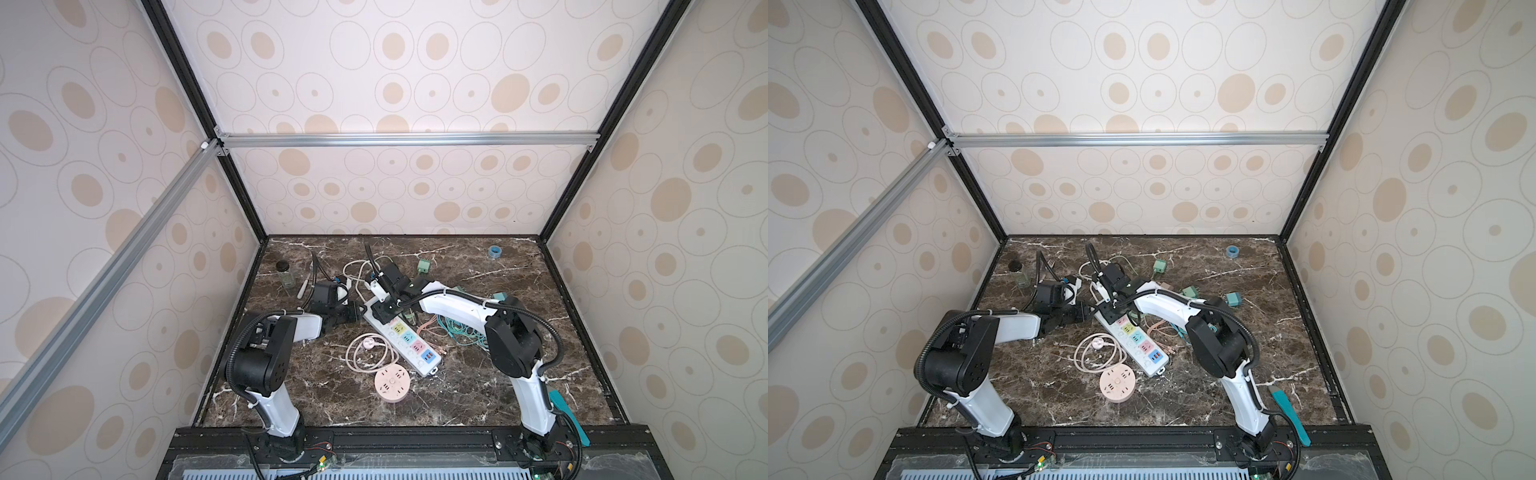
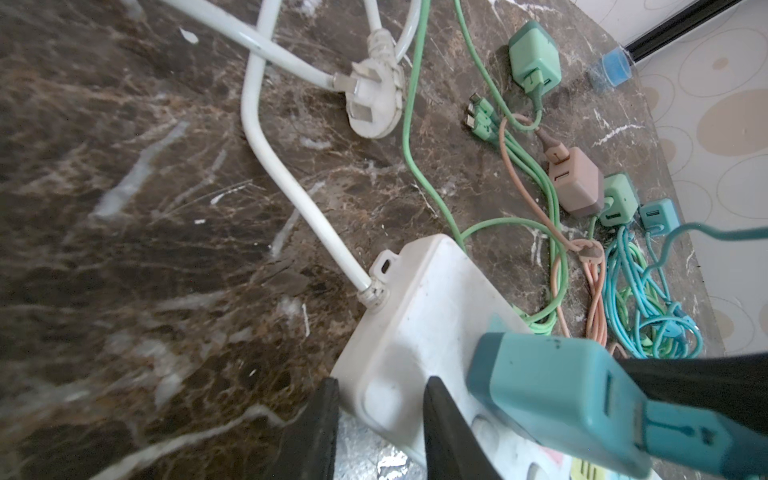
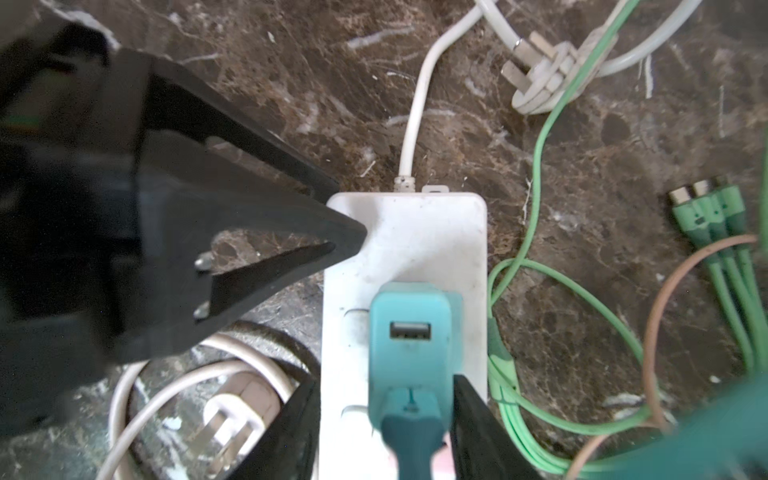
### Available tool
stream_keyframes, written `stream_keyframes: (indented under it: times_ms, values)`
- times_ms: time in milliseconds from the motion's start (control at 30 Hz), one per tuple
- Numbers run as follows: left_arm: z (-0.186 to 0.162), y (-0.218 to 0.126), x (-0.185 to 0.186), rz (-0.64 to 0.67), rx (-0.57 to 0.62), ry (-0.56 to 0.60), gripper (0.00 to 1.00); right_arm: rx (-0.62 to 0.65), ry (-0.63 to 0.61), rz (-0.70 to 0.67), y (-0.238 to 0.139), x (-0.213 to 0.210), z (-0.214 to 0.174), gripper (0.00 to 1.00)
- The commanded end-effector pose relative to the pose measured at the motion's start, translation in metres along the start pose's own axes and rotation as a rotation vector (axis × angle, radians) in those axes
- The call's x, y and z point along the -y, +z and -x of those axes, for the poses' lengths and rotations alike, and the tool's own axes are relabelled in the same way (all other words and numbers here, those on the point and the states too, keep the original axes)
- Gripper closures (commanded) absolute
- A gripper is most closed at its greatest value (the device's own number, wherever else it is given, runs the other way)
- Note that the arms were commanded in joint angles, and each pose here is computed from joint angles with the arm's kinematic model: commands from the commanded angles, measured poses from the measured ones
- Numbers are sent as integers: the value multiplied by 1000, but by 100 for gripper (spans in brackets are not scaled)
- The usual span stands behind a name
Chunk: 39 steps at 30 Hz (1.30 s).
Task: Insert the plug
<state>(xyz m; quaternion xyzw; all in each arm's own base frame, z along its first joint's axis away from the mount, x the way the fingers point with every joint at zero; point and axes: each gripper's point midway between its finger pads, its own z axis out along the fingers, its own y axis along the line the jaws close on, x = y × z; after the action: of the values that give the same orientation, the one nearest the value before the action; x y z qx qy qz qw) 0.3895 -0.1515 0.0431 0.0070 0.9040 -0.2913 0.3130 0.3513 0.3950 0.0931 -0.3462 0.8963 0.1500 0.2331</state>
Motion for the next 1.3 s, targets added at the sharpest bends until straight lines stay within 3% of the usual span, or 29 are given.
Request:
stream_keyframes:
  times_ms: [0, 200, 400, 733, 1267]
  values:
    - [19, -8, 9, -17, 39, 17, 64, 6, 8, 54, -33, -13, -5, 39]
    - [22, -11, 10, -18, 50, 19, 60, -16, 12, 114, -72, -24, -39, 37]
    - [26, -23, 13, -3, 65, 23, 49, 20, 30, 92, -114, -17, -75, 37]
    - [27, -57, 19, 33, 132, 20, 41, 60, 224, -41, -142, 50, -118, 38]
    - [31, -142, 44, 97, 228, 65, 24, 144, 493, -263, -154, 160, -128, 36]
